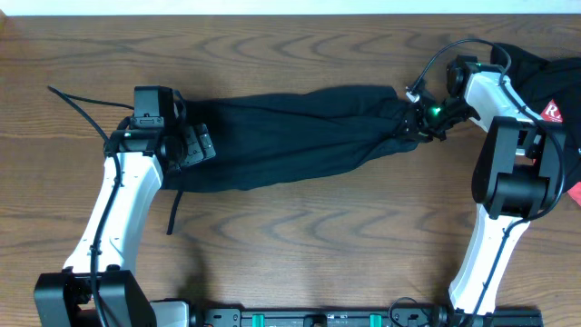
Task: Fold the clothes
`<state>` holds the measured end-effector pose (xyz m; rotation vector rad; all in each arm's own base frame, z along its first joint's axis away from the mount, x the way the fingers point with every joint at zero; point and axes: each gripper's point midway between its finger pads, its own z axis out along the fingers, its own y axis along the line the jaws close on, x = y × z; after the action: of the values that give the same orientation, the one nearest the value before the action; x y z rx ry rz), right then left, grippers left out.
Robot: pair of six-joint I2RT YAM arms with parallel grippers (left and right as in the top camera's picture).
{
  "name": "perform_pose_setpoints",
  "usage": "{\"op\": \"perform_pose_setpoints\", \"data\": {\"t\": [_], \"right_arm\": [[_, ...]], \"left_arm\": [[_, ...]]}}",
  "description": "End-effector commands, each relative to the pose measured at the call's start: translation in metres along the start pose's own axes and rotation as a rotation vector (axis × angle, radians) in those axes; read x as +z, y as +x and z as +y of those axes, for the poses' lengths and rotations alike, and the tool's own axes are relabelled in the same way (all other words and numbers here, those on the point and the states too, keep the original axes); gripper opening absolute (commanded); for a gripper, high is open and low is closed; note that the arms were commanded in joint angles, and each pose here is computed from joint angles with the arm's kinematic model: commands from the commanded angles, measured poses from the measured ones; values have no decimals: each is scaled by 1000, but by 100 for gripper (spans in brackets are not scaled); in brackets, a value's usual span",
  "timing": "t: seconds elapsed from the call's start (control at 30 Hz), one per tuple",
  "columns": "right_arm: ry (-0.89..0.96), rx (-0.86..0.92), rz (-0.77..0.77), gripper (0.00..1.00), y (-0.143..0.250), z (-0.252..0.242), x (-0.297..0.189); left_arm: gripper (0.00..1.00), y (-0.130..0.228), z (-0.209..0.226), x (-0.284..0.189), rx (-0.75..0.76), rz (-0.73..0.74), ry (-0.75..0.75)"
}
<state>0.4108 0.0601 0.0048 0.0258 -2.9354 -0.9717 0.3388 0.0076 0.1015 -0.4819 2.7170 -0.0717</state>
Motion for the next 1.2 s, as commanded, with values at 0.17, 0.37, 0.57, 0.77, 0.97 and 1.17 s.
{"op": "perform_pose_setpoints", "data": {"t": [0.17,0.37,0.57,0.77,0.97,1.17], "right_arm": [[161,110,47,1,8,-40,7],[212,146,-6,1,0,-41,-25],[334,141,-75,1,-4,-30,-73],[445,119,-128,3,1,-15,-112],[498,90,-129,5,8,-2,-121],[574,44,-98,6,11,11,-111]], "left_arm": [[98,5,3,5,4,16,-18],[98,5,3,5,4,16,-18],[98,4,3,5,4,13,-17],[98,4,3,5,4,11,-16],[98,4,3,5,4,12,-17],[98,3,3,5,4,10,-16]]}}
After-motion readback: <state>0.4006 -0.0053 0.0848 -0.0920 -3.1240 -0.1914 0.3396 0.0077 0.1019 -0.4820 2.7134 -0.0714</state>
